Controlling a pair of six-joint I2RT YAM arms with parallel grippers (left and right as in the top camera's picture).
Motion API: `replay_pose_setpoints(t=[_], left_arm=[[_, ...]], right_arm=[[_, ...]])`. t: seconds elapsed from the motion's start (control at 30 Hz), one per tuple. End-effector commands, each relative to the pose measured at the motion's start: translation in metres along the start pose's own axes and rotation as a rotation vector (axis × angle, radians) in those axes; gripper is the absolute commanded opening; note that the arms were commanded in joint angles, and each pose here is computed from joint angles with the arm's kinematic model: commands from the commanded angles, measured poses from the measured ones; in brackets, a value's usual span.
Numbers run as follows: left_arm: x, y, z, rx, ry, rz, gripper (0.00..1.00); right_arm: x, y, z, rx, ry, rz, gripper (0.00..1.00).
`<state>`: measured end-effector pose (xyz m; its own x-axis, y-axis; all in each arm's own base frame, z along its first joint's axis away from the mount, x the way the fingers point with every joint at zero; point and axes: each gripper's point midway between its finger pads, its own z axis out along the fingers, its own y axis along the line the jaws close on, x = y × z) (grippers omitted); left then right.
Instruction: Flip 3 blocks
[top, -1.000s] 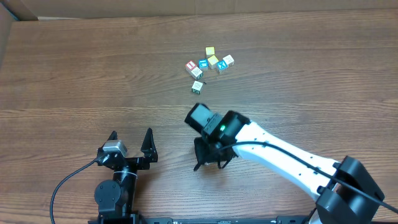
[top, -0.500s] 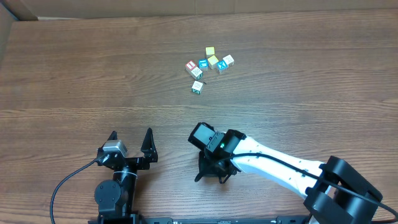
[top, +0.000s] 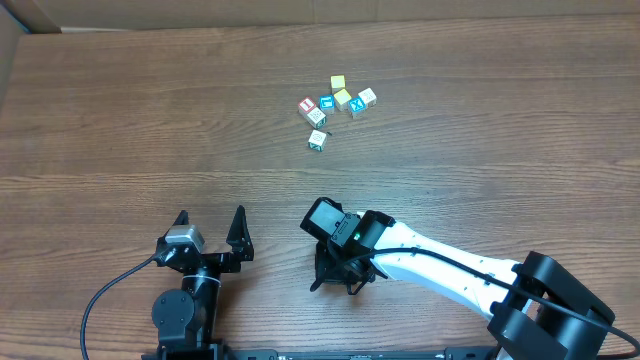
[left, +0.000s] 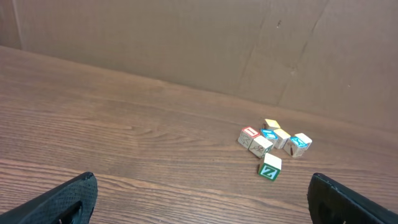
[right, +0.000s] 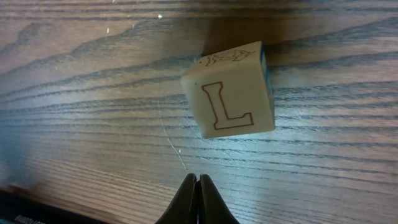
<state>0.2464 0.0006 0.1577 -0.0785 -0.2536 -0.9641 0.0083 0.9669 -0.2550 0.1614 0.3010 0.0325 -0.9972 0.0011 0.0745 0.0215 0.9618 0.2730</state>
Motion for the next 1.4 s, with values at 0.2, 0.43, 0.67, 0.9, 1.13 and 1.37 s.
replay_pose_setpoints(t=[0.2,0.43,0.67,0.9,1.13,1.37], left_arm=[[0.001,-0.001,0.0,0.004,-0.002,0.021,1.0],[0.001,-0.001,0.0,0.004,-0.002,0.021,1.0],[0.001,-0.001,0.0,0.004,-0.002,0.021,1.0],[0.001,-0.001,0.0,0.004,-0.002,0.021,1.0],[0.001,-0.001,0.0,0.004,-0.002,0.021,1.0],[0.001,-0.001,0.0,0.004,-0.002,0.021,1.0]], right_arm=[[0.005,-0.009,-0.001,0.035,0.005,0.057,0.04],[0.003,-0.013,0.006,0.03,-0.004,0.09,0.04],[-0.009,-0.004,0.005,-0.011,-0.044,0.088,0.04],[-0.033,-0.003,0.002,-0.01,-0.16,0.09,0.04],[-0.043,0.0,0.0,-0.019,-0.208,0.087,0.04],[-0.036,0.011,-0.001,-0.063,-0.162,0.043,0.04]])
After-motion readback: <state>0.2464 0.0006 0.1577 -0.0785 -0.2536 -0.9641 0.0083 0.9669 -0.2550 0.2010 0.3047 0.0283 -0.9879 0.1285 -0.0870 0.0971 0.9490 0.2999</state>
